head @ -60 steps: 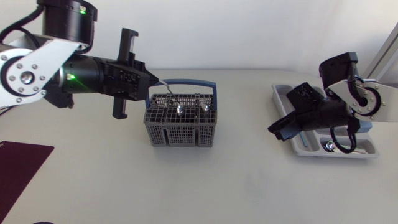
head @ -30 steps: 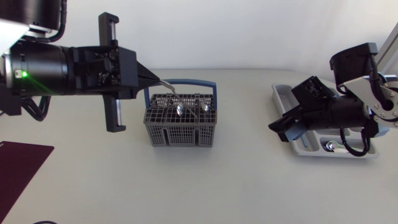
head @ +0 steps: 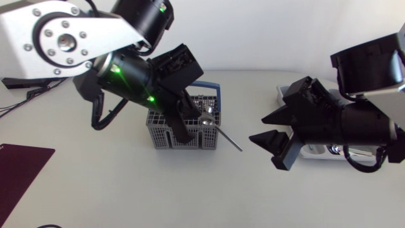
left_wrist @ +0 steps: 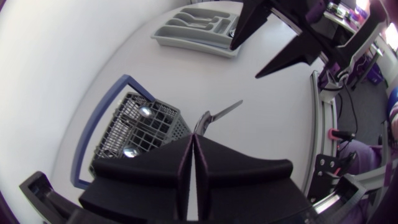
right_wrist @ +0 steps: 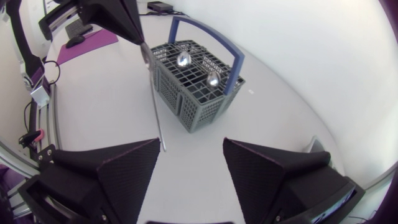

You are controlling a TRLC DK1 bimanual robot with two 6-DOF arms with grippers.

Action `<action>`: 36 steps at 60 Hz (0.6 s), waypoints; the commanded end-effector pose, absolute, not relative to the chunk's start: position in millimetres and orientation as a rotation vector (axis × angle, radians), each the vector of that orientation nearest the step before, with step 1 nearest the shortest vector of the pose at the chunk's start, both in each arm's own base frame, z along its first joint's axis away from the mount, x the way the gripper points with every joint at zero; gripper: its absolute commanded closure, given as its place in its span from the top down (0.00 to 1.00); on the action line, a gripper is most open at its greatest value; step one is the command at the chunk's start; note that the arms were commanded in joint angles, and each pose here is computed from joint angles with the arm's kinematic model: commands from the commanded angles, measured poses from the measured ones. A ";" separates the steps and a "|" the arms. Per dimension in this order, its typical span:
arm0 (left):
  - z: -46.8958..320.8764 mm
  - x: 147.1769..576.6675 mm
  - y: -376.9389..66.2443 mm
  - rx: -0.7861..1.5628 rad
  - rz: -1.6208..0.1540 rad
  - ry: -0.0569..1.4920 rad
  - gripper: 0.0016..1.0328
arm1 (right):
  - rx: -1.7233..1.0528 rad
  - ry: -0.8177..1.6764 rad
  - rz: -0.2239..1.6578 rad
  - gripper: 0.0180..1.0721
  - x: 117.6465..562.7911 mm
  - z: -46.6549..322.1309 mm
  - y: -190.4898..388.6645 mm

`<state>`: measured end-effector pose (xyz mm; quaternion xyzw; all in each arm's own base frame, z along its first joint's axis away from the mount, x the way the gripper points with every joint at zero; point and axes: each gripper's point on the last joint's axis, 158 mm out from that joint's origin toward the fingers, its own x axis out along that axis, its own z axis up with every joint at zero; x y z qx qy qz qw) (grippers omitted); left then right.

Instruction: Transfer all utensils from the basket to the drawer tray.

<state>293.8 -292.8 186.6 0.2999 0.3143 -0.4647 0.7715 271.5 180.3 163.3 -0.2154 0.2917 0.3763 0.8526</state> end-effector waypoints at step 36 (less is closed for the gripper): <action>178.9 287.2 -323.7 0.356 -1.017 0.937 0.03 | -0.613 0.538 0.815 0.42 263.8 126.9 222.9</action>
